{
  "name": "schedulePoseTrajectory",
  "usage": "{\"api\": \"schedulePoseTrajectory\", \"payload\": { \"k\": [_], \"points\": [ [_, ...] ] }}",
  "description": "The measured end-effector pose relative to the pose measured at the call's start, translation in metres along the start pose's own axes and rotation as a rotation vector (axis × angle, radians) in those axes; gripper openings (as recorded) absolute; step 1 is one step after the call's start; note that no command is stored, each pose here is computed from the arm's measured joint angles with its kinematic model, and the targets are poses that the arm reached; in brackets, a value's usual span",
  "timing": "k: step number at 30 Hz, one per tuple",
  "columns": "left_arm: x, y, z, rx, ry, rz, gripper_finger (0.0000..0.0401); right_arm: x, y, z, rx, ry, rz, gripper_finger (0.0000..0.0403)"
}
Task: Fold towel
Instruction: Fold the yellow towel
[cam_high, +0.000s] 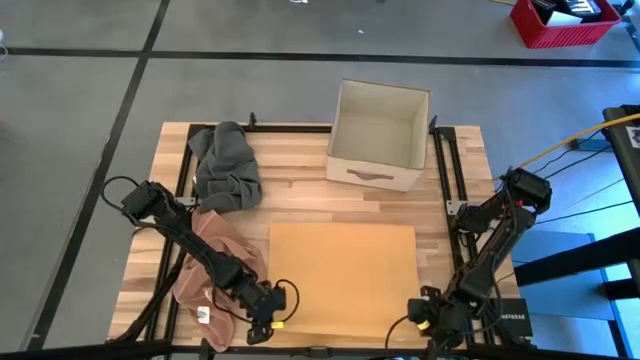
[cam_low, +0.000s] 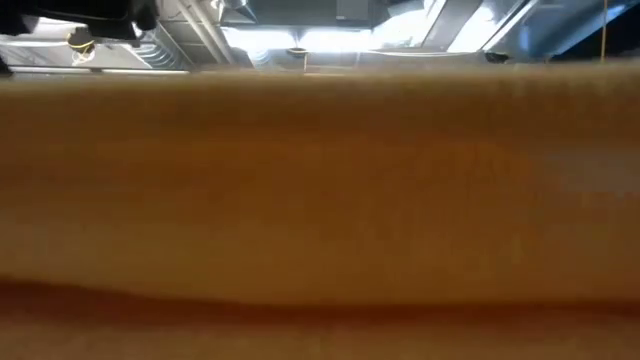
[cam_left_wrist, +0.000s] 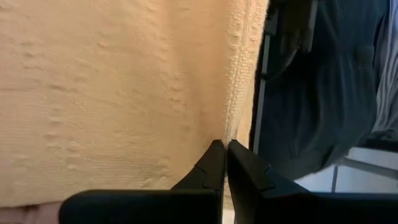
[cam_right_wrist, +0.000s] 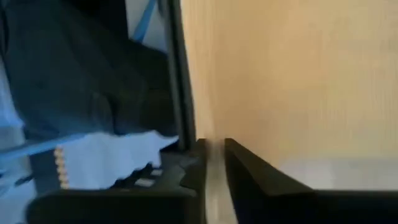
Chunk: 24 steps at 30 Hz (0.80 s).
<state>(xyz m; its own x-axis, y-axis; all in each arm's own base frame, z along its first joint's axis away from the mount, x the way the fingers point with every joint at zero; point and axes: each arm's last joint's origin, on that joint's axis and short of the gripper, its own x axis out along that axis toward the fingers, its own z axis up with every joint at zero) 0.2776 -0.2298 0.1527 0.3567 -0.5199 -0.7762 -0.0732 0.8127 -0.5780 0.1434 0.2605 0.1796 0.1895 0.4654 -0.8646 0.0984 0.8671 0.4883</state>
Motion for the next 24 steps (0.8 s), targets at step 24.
{"api": "schedulePoseTrajectory", "payload": {
  "k": [24],
  "points": [
    [-0.028, 0.003, 0.019, -0.055, 0.042, -0.101, 0.0141, -0.004, -0.006, 0.012, -0.071, -0.027, -0.021, 0.0175]
  ]
}}
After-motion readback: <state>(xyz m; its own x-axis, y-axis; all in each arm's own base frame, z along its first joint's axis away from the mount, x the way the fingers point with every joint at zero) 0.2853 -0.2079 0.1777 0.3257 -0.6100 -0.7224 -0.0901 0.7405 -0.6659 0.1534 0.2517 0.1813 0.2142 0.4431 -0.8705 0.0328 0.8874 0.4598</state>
